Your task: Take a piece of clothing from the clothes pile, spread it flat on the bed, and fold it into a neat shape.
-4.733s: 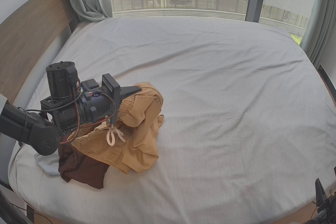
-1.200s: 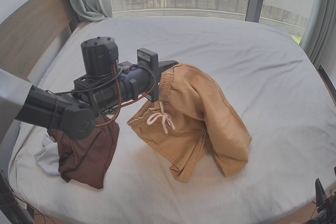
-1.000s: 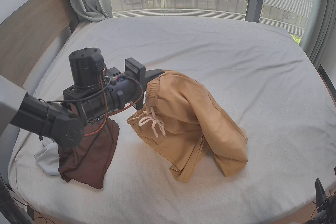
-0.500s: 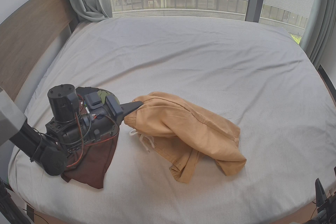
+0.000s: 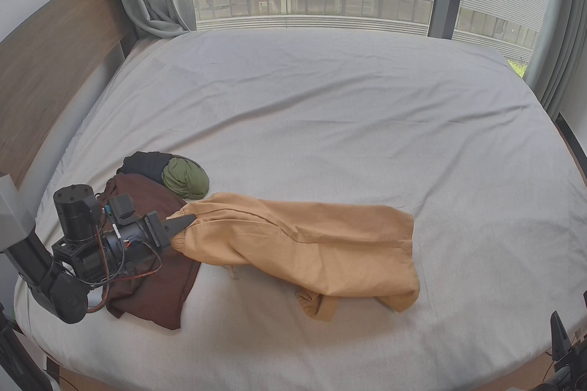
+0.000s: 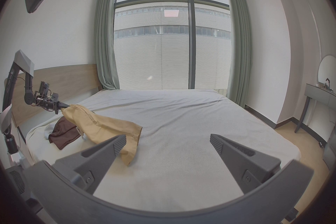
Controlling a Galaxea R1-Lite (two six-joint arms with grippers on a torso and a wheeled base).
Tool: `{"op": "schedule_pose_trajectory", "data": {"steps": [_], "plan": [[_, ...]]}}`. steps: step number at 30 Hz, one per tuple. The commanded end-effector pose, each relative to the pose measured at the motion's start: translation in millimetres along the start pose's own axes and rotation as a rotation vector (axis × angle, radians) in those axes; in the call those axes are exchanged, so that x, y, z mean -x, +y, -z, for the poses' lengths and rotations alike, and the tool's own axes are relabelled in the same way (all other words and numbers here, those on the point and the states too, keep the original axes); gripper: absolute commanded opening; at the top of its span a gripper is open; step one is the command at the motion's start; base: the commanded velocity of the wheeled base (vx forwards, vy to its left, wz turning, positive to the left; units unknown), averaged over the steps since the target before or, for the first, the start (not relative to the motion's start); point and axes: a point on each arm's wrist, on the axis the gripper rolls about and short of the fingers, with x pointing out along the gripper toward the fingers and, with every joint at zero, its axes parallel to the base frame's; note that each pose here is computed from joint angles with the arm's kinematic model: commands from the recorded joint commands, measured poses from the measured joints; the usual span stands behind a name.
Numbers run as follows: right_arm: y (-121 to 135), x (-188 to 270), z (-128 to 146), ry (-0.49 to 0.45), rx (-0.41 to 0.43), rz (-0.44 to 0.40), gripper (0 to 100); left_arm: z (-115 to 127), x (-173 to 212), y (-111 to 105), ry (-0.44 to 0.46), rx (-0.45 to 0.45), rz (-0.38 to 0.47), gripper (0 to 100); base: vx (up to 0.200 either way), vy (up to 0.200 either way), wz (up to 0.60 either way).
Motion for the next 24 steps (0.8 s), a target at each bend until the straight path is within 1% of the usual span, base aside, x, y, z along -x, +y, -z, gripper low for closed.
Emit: {"op": "schedule_pose_trajectory", "data": {"steps": [1,5,11,12,15,19,23,24], "plan": [[0.0,-0.3,5.1,0.004,0.0,0.0,100,8.0,16.6,18.5,0.02,-0.02,-0.044,0,0.0,0.0,0.0],[0.0,-0.3,5.1,0.004,0.0,0.0,100,17.2,19.5,24.8,0.059,-0.099,-0.04,0,0.0,0.0,0.0],[0.0,-0.4,5.1,0.005,0.0,0.001,100,32.6,14.0,24.0,0.114,-0.1,-0.021,0,0.0,0.0,0.0],[0.0,-0.4,5.1,0.005,0.0,0.001,100,34.4,11.9,24.1,0.115,-0.107,-0.018,0,0.0,0.0,0.0],[0.0,-0.4,5.1,0.005,0.0,0.001,100,32.5,9.2,20.8,0.077,-0.126,0.013,0,0.0,0.0,0.0],[0.0,-0.3,5.1,0.004,-0.001,0.001,100,36.3,2.0,15.0,0.065,-0.077,0.055,0,0.0,0.0,0.0],[-0.2,-0.2,5.0,0.001,-0.018,0.006,100,36.2,0.9,12.8,0.064,-0.07,0.063,0,0.0,0.0,0.0],[-0.3,0.8,-0.6,-0.033,-0.017,0.006,100,35.4,0.6,12.4,0.059,-0.072,0.064,0,0.0,0.0,0.0]]}}
